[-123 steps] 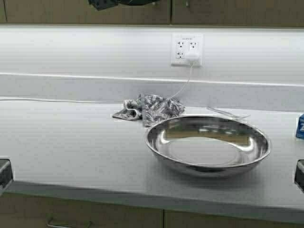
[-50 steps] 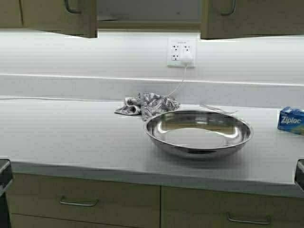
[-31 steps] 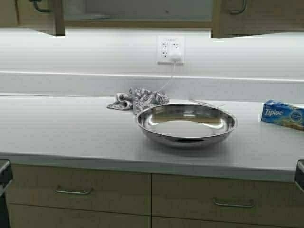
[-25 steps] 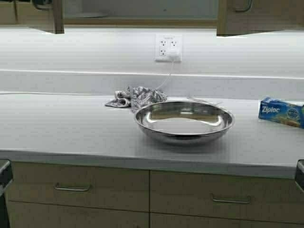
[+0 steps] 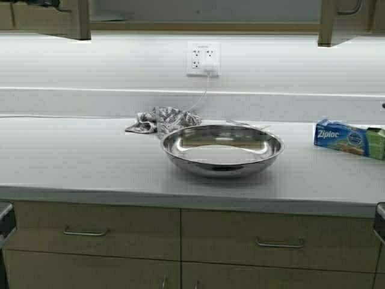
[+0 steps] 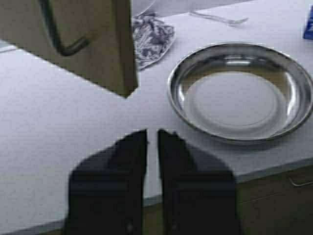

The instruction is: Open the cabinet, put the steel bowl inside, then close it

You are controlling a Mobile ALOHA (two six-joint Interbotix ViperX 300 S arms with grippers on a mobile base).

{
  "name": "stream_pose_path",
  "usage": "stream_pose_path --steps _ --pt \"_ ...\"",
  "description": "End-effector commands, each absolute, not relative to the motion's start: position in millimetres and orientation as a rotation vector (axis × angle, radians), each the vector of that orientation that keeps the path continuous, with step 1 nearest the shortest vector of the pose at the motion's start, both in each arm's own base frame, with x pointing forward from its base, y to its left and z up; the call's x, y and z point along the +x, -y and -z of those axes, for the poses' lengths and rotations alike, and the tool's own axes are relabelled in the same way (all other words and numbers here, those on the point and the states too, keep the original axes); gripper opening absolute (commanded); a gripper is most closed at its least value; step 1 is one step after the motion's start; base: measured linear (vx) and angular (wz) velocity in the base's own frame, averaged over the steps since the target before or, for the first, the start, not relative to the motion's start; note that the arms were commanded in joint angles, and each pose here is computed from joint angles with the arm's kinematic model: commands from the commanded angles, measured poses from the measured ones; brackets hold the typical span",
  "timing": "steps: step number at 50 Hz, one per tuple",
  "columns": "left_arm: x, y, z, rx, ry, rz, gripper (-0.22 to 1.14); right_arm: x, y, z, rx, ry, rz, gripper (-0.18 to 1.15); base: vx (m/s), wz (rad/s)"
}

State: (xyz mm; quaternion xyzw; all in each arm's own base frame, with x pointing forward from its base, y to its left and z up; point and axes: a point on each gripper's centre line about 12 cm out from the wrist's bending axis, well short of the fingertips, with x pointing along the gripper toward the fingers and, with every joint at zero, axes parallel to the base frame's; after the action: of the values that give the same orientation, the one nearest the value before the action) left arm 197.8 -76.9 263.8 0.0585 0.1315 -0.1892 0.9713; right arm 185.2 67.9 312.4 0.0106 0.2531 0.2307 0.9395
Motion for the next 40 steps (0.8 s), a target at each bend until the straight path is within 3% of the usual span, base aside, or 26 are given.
stream_pose_path --steps 1,4,8,12,25,33,40 --pt "203 90 -279 0.112 -0.228 0.425 -0.14 176 -85 -332 0.017 -0.464 -0.57 0.09 -0.05 -0.04" --pt "208 96 -280 0.11 -0.223 0.438 -0.05 176 -94 -335 0.012 -0.422 -0.6 -0.08 -0.05 -0.05" --pt "219 107 -282 0.104 -0.221 0.454 0.08 181 -105 -338 0.014 -0.365 -0.62 0.01 -0.05 -0.06" --pt "237 121 -283 0.094 -0.218 0.468 0.05 188 -116 -337 0.014 -0.339 -0.635 0.1 -0.06 -0.05" --pt "322 163 -286 0.082 -0.163 0.44 0.03 253 -142 -306 -0.034 -0.346 -0.541 0.06 -0.05 -0.05" --pt "379 172 -279 0.07 -0.173 0.393 0.03 281 -136 -295 -0.037 -0.325 -0.449 0.06 -0.02 -0.01" --pt "409 159 -274 0.062 -0.18 0.337 0.03 289 -112 -294 -0.024 -0.325 -0.37 0.06 -0.01 -0.01"
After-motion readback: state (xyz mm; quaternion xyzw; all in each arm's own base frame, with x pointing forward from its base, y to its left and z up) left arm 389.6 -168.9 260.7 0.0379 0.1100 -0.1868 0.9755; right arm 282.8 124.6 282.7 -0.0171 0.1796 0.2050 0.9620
